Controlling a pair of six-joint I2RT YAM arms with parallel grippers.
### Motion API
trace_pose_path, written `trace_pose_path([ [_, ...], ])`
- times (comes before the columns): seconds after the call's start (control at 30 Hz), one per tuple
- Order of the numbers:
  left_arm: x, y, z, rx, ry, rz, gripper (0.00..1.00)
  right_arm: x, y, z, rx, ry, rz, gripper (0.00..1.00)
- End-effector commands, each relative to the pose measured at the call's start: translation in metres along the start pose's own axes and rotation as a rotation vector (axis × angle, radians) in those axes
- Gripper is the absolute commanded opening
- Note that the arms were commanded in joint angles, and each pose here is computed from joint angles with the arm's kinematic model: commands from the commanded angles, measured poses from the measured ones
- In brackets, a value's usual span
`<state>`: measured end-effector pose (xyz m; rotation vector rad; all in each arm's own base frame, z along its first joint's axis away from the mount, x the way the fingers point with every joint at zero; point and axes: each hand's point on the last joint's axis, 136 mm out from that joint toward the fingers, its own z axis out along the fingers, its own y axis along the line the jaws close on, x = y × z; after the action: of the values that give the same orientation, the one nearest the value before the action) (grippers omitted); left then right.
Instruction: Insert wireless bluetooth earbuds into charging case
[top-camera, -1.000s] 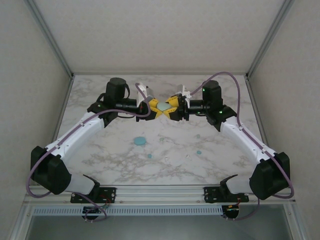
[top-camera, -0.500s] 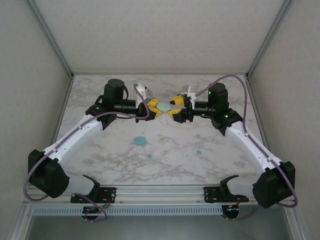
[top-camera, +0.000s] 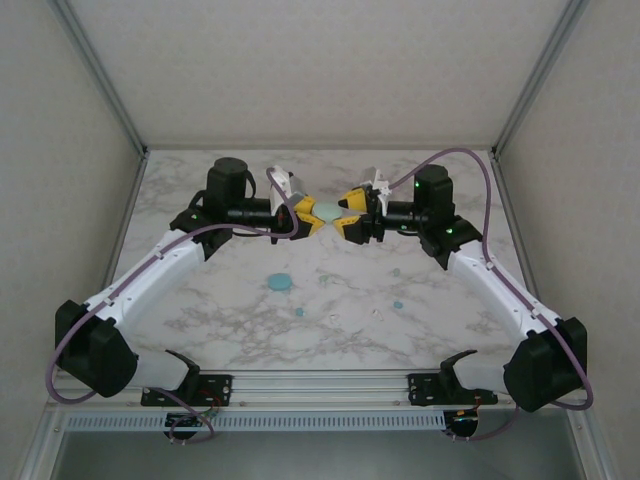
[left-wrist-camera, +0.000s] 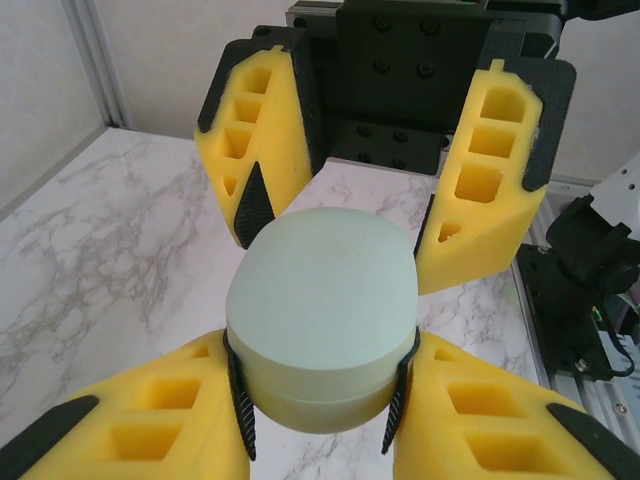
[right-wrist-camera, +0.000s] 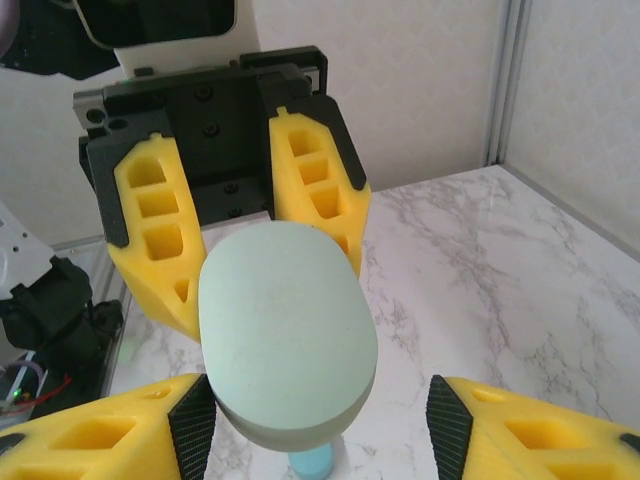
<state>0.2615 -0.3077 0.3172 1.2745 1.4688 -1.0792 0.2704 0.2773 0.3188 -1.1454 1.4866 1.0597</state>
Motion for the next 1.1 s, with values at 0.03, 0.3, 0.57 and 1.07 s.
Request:
trace_pose_path([
  [0.03,-0.002,-0.016,0.002,0.052,0.000,0.025,0.25,-0.017,-0.005,0.001,0.018,-0.040,-0.010,0.61],
  [0.3,-0.002,-0.018,0.001,0.056,0.001,0.034,0.24,-0.013,-0.017,0.001,0.078,-0.010,0.007,0.61],
  [0.57,-0.002,-0.018,0.001,0.047,0.000,0.039,0.24,-0.017,-0.028,0.000,0.138,-0.026,0.028,0.60],
  [1.07,-0.005,-0.018,0.002,0.040,-0.014,0.046,0.23,-0.019,-0.046,-0.001,0.227,-0.013,0.110,0.60],
])
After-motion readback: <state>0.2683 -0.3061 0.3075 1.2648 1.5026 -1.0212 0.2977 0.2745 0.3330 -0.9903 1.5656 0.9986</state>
